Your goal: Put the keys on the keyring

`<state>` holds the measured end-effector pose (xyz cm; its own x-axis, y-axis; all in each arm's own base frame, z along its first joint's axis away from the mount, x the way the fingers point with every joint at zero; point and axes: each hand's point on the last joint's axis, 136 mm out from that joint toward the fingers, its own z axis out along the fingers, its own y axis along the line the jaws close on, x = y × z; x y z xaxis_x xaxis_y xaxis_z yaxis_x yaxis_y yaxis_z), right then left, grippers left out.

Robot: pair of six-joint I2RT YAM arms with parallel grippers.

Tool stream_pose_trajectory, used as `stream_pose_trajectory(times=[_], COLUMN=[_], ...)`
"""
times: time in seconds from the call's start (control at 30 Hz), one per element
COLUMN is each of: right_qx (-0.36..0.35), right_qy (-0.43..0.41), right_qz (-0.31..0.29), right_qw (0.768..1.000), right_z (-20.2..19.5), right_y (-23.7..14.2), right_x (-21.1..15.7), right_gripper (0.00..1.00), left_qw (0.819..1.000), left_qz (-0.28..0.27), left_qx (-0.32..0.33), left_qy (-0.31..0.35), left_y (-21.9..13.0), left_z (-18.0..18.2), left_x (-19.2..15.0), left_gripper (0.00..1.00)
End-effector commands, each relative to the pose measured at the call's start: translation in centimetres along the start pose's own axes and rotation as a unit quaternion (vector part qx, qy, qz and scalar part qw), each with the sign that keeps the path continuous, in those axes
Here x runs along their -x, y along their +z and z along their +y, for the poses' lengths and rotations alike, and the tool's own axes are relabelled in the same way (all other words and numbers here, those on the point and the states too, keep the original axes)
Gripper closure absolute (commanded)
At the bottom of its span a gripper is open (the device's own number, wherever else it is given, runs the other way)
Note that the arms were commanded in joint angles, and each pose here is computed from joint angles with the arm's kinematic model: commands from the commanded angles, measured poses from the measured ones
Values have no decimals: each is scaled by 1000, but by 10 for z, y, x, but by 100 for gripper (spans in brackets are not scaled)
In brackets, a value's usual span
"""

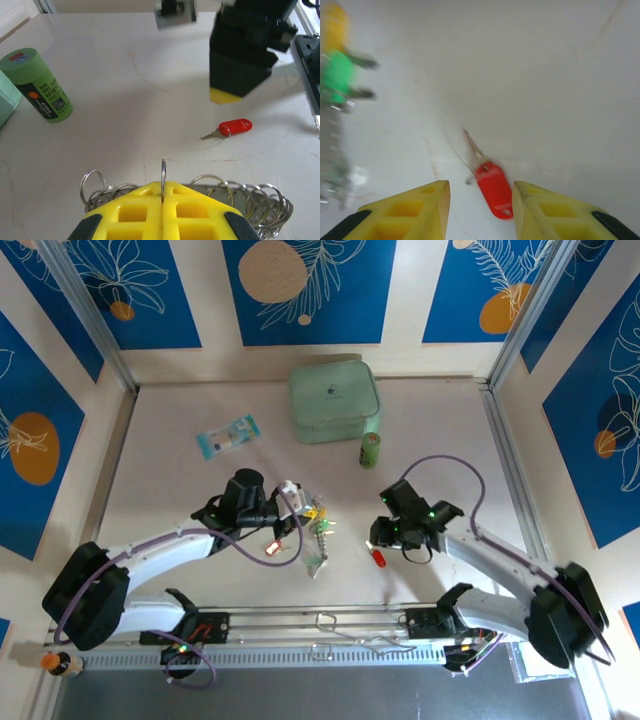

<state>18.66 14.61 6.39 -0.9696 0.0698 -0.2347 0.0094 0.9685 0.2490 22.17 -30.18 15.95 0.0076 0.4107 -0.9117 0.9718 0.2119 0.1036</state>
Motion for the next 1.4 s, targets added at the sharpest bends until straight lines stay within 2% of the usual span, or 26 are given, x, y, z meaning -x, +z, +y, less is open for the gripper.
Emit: stream_pose_trajectory(times=[0.0, 0.17, 0.27, 0.37, 0.53, 0.63, 0.8, 1.0, 1.37], right_qx=[-30, -45, -101, -143, -179, -203, -165, -160, -191], right_qy=[-12, -37, 41, 149, 211, 222, 216, 215, 221], right_qz=[55, 90, 80, 67, 65, 74, 82, 76, 81], right_qw=[998, 994, 991, 976, 959, 951, 959, 960, 953], right_z=[3, 15, 4, -5, 1, -1, 13, 10, -4], right_y=[1, 19, 13, 5, 8, 13, 26, 33, 35], right_x=[-10, -10, -5, -12, -27, -32, -28, -23, -26], right_gripper=[60, 60, 59, 58, 58, 59, 65, 74, 71], left_qw=[1000, 1000, 1000, 1000, 1000, 1000, 1000, 1000, 999], left_qz=[-3, -4, -4, -7, -7, -7, -3, -4, -5], left_qx=[6, 1, -2, -5, -12, -16, -21, -26, -38], left_qy=[-5, -7, -8, -6, -6, -2, 3, 6, 7], left_y=[1, 0, 1, 1, 2, 2, 2, 2, 2], left_z=[4, 2, 0, 0, -3, -5, -9, -11, -15], left_x=[8, 8, 7, 9, 10, 10, 10, 11, 10], left_gripper=[100, 100, 100, 100, 100, 100, 100, 100, 100])
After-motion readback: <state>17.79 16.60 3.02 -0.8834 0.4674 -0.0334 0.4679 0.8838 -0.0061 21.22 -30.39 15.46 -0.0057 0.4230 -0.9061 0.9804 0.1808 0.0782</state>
